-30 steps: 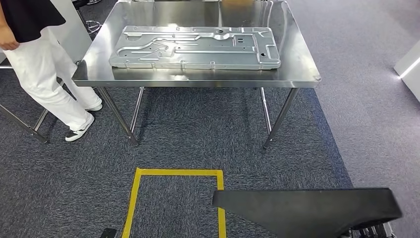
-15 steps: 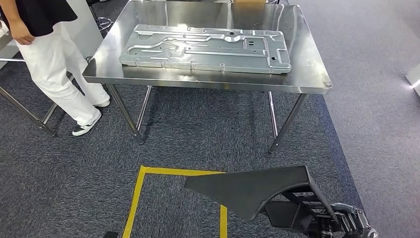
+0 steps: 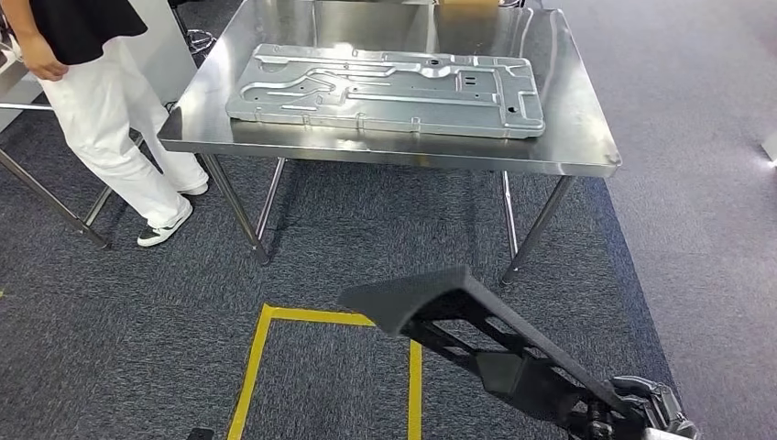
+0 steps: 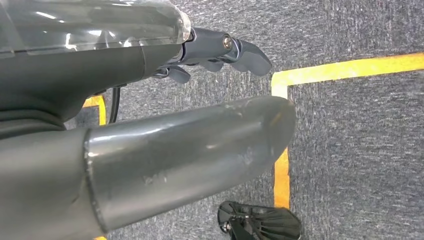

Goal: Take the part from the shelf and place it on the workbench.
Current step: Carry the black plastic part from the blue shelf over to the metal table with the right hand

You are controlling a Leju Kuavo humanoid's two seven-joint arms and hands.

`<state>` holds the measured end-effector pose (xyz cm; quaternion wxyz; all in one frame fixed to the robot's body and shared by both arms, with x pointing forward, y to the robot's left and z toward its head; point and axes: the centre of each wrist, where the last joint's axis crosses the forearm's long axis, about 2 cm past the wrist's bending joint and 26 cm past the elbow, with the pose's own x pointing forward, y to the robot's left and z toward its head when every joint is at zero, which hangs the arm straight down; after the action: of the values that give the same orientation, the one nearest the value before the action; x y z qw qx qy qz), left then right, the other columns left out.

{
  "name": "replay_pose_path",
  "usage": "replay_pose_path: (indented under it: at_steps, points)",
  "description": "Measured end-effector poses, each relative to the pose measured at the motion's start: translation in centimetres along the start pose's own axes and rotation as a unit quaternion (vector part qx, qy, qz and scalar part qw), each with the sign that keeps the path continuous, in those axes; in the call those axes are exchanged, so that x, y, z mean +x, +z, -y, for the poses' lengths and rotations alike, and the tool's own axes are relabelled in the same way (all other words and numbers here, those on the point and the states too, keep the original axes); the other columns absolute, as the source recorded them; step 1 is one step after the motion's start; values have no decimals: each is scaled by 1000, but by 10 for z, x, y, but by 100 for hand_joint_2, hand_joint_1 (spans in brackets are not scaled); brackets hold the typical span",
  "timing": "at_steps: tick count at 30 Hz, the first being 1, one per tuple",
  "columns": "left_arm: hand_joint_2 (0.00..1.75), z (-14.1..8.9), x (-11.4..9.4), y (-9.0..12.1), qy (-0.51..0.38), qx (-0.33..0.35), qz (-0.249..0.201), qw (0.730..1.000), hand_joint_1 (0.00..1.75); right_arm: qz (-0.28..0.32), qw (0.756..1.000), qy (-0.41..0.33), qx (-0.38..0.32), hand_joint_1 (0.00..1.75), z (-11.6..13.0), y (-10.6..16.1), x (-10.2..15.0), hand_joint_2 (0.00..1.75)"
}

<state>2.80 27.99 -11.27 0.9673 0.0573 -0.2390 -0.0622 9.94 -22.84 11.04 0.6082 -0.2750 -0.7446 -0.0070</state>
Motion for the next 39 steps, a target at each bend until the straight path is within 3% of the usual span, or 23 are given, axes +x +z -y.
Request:
replay_pose_path:
  at_steps: [13,17,31,39]
  points:
    - [0,-12,4,-4,-36,-10,13,999,0,35,994,100,-27,129,-35,-32,20,175]
    - [0,-14,4,-4,-47,-17,6,999,0,55,987,151,-28,129,-35,-44,20,175]
    - [0,-16,12,-8,-81,-40,6,996,0,116,953,274,-49,129,-26,-153,9,175]
    - [0,-21,16,-10,-87,-40,5,995,0,115,943,310,-45,129,-32,-183,5,175]
